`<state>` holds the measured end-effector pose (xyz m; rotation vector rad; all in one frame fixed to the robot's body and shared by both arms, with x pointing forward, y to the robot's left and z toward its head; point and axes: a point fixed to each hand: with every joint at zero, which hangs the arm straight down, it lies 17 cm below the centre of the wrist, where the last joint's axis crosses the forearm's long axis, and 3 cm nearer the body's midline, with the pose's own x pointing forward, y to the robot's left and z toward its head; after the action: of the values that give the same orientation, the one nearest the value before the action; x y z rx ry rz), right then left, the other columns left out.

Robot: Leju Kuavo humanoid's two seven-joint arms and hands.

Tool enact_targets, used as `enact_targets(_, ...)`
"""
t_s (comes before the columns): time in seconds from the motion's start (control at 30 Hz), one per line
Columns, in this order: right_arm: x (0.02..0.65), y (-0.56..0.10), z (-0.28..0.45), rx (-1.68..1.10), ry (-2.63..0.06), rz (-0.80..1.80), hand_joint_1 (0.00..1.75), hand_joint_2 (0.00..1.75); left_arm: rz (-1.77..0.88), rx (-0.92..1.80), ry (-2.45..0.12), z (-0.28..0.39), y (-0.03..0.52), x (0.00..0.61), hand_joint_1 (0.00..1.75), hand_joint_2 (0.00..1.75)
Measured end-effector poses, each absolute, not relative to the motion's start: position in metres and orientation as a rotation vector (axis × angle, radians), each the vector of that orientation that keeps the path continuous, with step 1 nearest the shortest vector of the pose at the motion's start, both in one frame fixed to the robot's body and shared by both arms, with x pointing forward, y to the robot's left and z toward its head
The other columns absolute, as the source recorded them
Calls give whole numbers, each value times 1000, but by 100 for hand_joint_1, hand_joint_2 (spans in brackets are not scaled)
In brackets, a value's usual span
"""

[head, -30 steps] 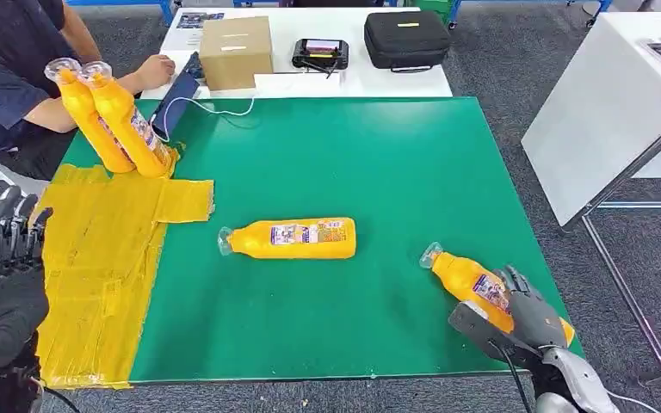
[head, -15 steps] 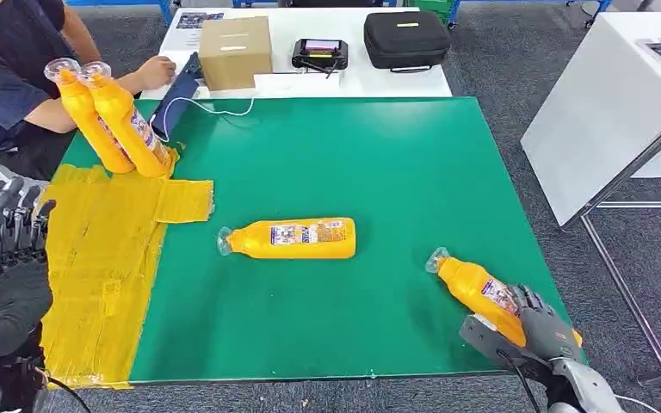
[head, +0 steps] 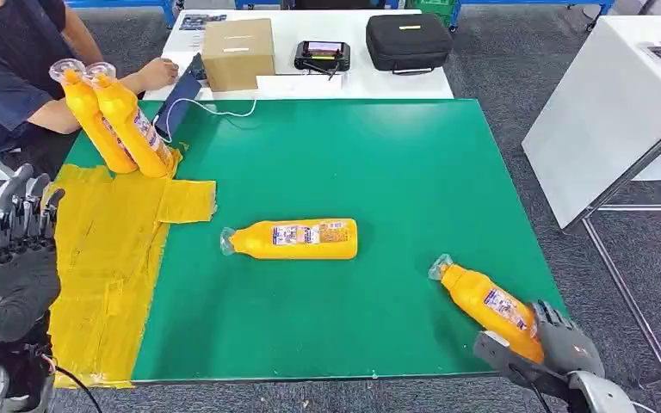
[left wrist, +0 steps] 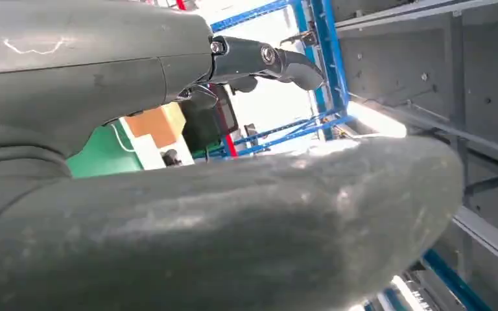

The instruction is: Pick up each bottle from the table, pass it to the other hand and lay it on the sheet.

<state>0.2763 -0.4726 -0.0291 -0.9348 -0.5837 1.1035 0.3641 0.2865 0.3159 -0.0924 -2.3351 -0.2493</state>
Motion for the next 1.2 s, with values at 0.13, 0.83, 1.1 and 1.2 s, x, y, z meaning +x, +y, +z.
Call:
enact_targets(0.13,261,-484,-33,-914,-554,1119,175,175,-241,-104,-2331,315,286,371,0,0)
enact_targets(0.83,339,-404,-30,-548,-843,1014,175,175,-223,-164,-2303,306,284,373,0,0)
enact_targets(1.1,432,-283,60,-548,-1354,872,175,175,-141,-219,-2192,276,286,368,0,175)
enact_targets(1.2,470,-197,143,-475,-1622,789,175,175,-29,-343,-2179,273,277,362,0,175)
